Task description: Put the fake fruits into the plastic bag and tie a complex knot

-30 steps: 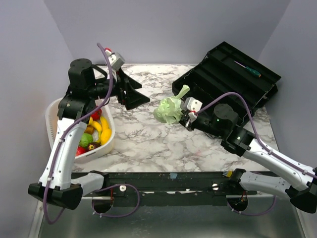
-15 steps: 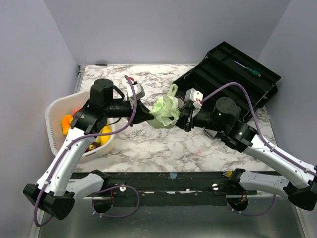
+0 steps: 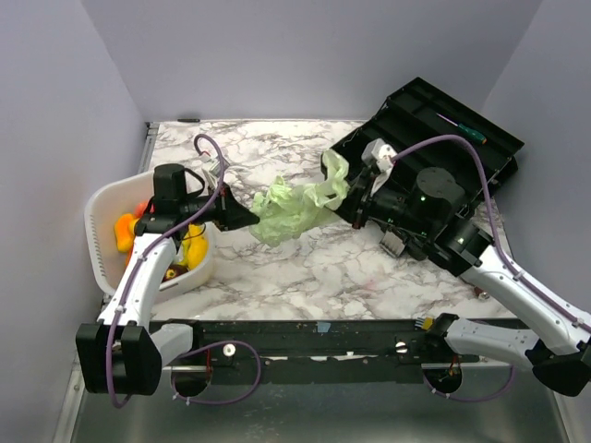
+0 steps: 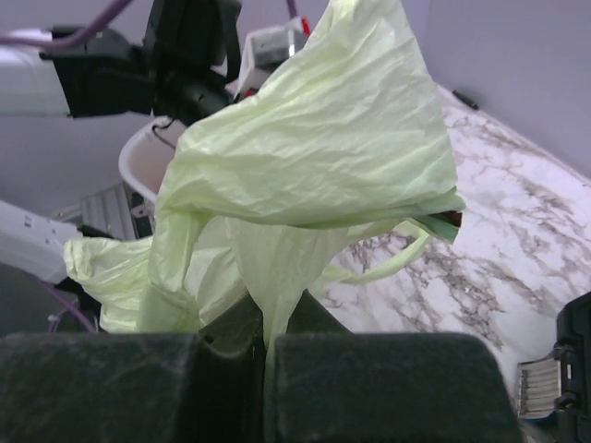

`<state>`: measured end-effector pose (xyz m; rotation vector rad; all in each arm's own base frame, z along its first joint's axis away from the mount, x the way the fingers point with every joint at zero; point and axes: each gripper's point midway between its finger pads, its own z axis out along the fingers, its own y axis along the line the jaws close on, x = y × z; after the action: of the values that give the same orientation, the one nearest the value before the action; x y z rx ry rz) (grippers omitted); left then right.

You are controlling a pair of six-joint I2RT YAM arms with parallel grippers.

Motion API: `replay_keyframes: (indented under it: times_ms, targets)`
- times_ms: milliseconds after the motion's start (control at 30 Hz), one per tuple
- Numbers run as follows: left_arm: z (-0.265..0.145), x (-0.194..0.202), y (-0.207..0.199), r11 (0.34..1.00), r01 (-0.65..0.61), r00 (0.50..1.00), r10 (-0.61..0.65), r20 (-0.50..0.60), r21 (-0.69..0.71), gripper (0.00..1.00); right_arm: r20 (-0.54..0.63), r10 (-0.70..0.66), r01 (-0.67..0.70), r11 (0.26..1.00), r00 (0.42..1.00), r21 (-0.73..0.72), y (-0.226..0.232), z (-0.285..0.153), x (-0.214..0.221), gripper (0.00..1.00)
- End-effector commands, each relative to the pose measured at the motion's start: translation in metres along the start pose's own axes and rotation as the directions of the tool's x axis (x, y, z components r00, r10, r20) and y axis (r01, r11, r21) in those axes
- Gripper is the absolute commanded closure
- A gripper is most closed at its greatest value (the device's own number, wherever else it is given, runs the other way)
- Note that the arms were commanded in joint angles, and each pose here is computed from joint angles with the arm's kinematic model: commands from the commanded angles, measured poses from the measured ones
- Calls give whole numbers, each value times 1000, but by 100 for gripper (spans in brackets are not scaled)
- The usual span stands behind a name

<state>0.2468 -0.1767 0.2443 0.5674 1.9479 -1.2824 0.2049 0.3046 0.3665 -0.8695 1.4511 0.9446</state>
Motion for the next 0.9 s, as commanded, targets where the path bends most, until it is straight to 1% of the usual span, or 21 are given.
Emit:
replay_keyframes:
  times_ms: [0,33,67,133,167,200,233,267,300,333,367,467,533,600,667,733,833,867]
  targets:
    - [-8,-4,10,998,-20,999,22,33,-52,91,142,15,-24,998,990,63,-14,-16,-53,99]
    - [-11,-5,8,997,-59,998,61,27,-58,88,138,29,-38,997,990,62,-16,-16,-51,99]
    - [-13,-6,5,992,-107,994,108,19,-61,81,137,49,-58,996,989,61,-18,-15,-50,99]
    - [-19,-11,-1,978,-195,980,196,13,-80,60,124,94,-100,994,988,42,-17,-11,-44,99]
    - [-23,-15,-3,963,-252,967,255,13,-99,47,123,112,-117,993,986,28,-16,-9,-43,99]
    - [-26,-17,-5,952,-285,957,288,14,-115,35,126,131,-135,991,983,17,-14,-7,-43,99]
    - [-30,-18,-9,934,-333,941,338,19,-128,20,128,144,-146,989,981,11,-14,-6,-44,99]
    - [-33,-20,-12,916,-376,923,383,29,-143,7,130,158,-161,987,979,12,-15,-4,-45,99]
    - [-36,-23,-17,891,-426,897,438,51,-159,2,129,176,-179,984,976,16,-17,-1,-45,99]
    - [-39,-25,-22,868,-467,873,483,67,-168,2,130,190,-193,981,973,17,-18,1,-47,99]
    - [-42,-28,-29,836,-520,838,539,86,-176,2,130,207,-212,977,970,22,-21,3,-47,99]
    - [-42,-34,-49,756,-625,749,651,123,-195,2,150,246,-248,969,958,-2,-19,7,-54,99]
    - [-34,-40,-62,703,-677,695,708,124,-220,2,145,284,-284,958,948,-20,-16,9,-52,99]
    - [-22,-45,-73,669,-709,659,741,125,-226,2,145,328,-328,944,933,-26,-16,12,-50,99]
    - [-6,-47,-75,656,-715,651,751,111,-242,1,143,364,-362,931,920,-38,-15,14,-49,99]
    - [10,-51,-66,642,-715,651,755,70,-277,2,135,390,-385,921,911,-63,-11,16,-50,99]
    - [33,-50,-53,634,-731,658,753,-14,-253,2,131,422,-414,906,897,-84,-9,15,-55,99]
    - [35,-50,-46,635,-725,670,741,-56,-266,6,138,424,-415,906,895,-85,-10,12,-60,99]
